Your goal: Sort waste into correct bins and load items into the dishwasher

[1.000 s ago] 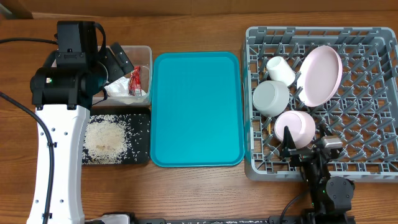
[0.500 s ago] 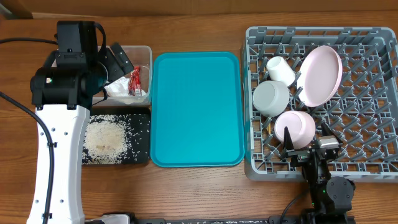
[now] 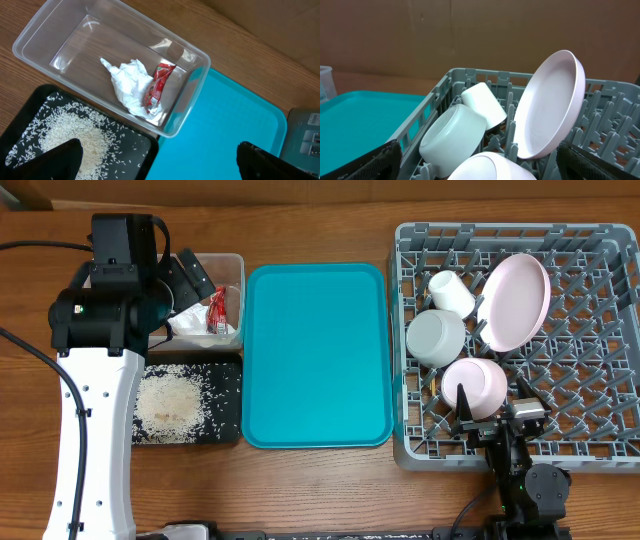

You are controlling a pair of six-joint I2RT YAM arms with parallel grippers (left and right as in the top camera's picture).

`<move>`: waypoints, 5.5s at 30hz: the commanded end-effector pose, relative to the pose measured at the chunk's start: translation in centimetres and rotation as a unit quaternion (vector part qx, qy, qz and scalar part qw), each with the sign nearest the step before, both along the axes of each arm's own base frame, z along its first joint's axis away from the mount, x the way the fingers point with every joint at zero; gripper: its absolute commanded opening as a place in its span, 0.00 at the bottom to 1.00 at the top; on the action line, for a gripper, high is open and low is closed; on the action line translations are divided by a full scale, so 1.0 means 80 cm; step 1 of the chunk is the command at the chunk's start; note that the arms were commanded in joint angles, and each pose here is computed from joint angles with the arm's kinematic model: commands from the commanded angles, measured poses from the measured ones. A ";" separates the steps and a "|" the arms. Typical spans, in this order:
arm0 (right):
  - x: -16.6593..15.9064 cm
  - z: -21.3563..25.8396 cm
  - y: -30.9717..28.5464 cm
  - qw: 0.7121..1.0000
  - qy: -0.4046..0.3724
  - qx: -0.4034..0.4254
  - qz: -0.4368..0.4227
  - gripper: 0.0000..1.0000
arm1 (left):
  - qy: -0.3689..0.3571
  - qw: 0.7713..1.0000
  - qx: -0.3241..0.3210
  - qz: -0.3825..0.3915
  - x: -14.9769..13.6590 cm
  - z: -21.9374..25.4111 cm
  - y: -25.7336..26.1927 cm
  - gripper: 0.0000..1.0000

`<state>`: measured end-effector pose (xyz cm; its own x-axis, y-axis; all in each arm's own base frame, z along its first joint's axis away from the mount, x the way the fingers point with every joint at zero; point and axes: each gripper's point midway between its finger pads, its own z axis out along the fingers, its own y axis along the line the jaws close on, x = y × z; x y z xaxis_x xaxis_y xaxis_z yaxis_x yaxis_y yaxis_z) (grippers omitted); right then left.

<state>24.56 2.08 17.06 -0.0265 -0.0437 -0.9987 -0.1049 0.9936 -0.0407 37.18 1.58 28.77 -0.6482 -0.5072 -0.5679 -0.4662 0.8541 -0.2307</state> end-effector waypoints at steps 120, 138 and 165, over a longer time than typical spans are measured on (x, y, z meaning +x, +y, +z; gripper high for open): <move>0.000 0.000 -0.001 1.000 -0.005 -0.003 -0.001 1.00 | -0.390 0.875 0.180 -0.222 -0.159 -0.163 -0.045 1.00; 0.000 -0.001 -0.001 1.000 -0.005 -0.003 -0.001 1.00 | -0.389 0.876 0.180 -0.222 -0.159 -0.163 -0.045 1.00; 0.000 0.000 -0.001 1.000 -0.005 -0.003 -0.001 1.00 | -0.389 0.876 0.180 -0.222 -0.159 -0.163 -0.045 1.00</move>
